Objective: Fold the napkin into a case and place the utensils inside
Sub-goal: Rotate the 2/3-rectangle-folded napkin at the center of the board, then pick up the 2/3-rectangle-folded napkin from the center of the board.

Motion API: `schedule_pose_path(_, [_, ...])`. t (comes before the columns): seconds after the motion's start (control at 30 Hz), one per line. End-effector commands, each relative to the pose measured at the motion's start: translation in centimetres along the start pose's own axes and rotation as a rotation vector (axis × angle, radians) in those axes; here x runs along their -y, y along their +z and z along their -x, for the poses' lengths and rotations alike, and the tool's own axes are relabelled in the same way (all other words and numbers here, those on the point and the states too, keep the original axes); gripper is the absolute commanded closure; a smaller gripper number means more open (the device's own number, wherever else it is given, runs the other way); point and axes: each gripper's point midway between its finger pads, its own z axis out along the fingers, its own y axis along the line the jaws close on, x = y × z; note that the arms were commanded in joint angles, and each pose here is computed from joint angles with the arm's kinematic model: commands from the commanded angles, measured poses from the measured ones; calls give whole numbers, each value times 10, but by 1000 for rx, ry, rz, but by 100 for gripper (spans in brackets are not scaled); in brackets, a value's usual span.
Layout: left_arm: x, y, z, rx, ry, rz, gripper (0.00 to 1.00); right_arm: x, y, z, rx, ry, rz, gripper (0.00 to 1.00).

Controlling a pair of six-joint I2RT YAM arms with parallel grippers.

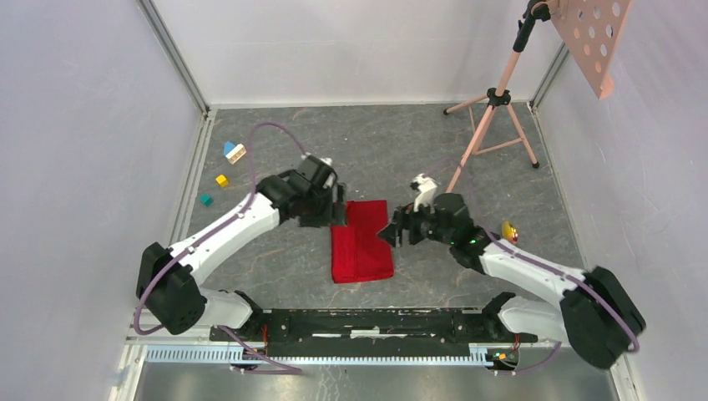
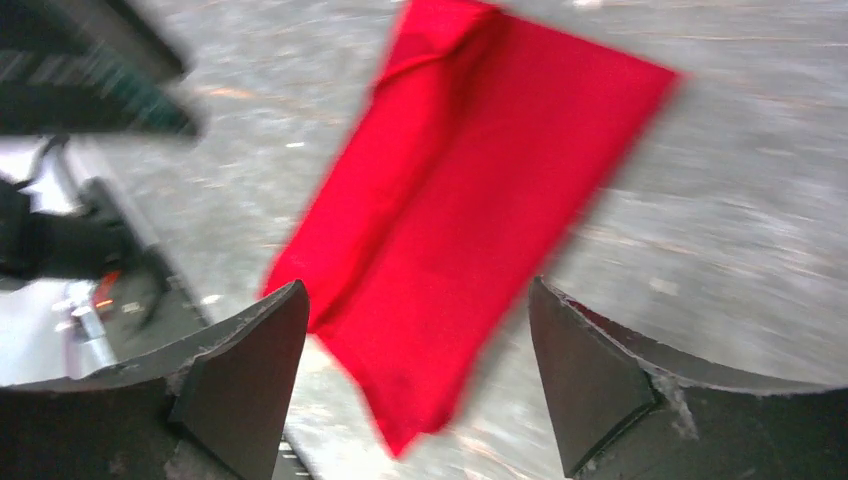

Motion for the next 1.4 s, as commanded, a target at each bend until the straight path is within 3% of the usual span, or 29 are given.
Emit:
schedule_pose_path(0.0, [58, 5, -39, -45, 35, -68, 19, 80, -44, -29, -89, -33, -261, 9])
schedule_pose_path(0.1, [85, 23, -61, -77, 43, -31, 16, 112, -67, -43, -105, 54, -323, 8])
schedule_pose_path(0.27, [129, 42, -83, -115, 85, -22, 23, 100, -65, -62, -92, 151, -176, 13])
schedule_pose_path(0.43, [159, 61, -103, -145, 126, 35, 21, 109, -66, -83, -117, 187, -199, 21])
schedule_pose_path(0.6, [149, 82, -117, -168, 151, 209, 25, 121, -74, -90, -96, 192, -252, 21])
schedule_pose_path(1.13, [129, 118, -131, -153, 156, 408, 46, 120, -81, -104, -93, 162, -241, 22])
schedule_pose_path(1.27, [112, 121, -135, -152, 174, 468, 59, 116, -80, -103, -76, 161, -214, 20])
schedule_pose_path(1.37, [103, 116, -130, -136, 188, 474, 82, 112, -77, -102, -73, 171, -184, 14])
